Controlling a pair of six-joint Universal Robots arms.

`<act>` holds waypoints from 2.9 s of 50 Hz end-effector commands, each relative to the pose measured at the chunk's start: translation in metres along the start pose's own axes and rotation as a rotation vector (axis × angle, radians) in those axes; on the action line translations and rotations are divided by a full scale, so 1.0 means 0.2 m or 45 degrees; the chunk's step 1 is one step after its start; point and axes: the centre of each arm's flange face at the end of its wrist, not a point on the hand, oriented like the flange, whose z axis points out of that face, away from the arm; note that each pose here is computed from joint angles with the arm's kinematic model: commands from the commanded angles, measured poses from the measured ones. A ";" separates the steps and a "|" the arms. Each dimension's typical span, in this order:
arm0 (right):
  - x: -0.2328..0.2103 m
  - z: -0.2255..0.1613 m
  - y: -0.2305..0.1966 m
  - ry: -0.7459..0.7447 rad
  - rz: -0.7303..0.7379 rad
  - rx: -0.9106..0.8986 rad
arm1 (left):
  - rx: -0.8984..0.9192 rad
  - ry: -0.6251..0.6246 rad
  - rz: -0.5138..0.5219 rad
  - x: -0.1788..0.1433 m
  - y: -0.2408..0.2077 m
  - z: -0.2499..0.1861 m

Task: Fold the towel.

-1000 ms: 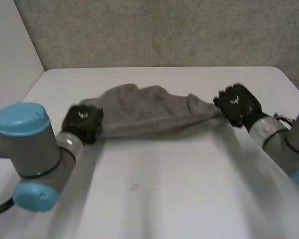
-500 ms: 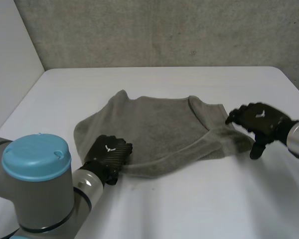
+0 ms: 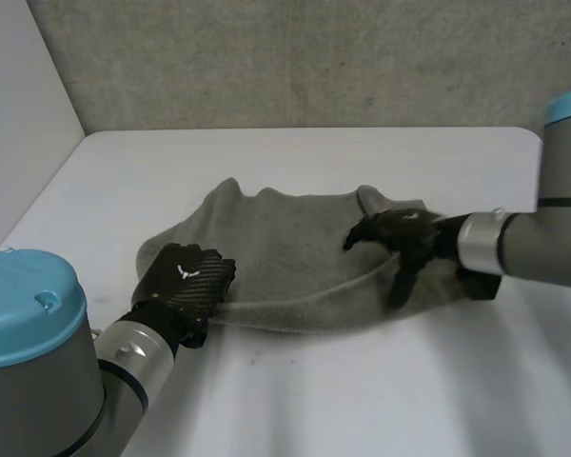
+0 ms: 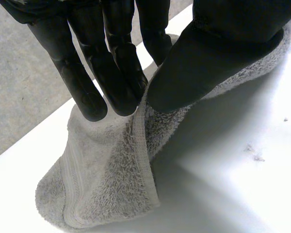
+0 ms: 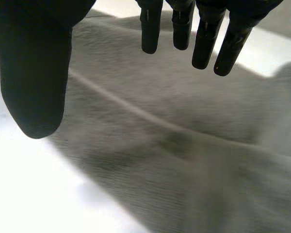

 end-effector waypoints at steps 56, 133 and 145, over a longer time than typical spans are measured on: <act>0.16 -0.11 -0.79 0.771 -0.669 1.074 | 0.767 -0.577 -0.083 -0.65 -0.48 0.61; -0.62 -0.83 -0.46 0.557 -0.794 0.827 | 0.341 0.219 -0.710 0.21 -0.07 0.58; -0.59 -0.84 -0.47 0.590 -0.815 0.823 | 0.249 -0.085 -0.554 0.06 0.04 0.53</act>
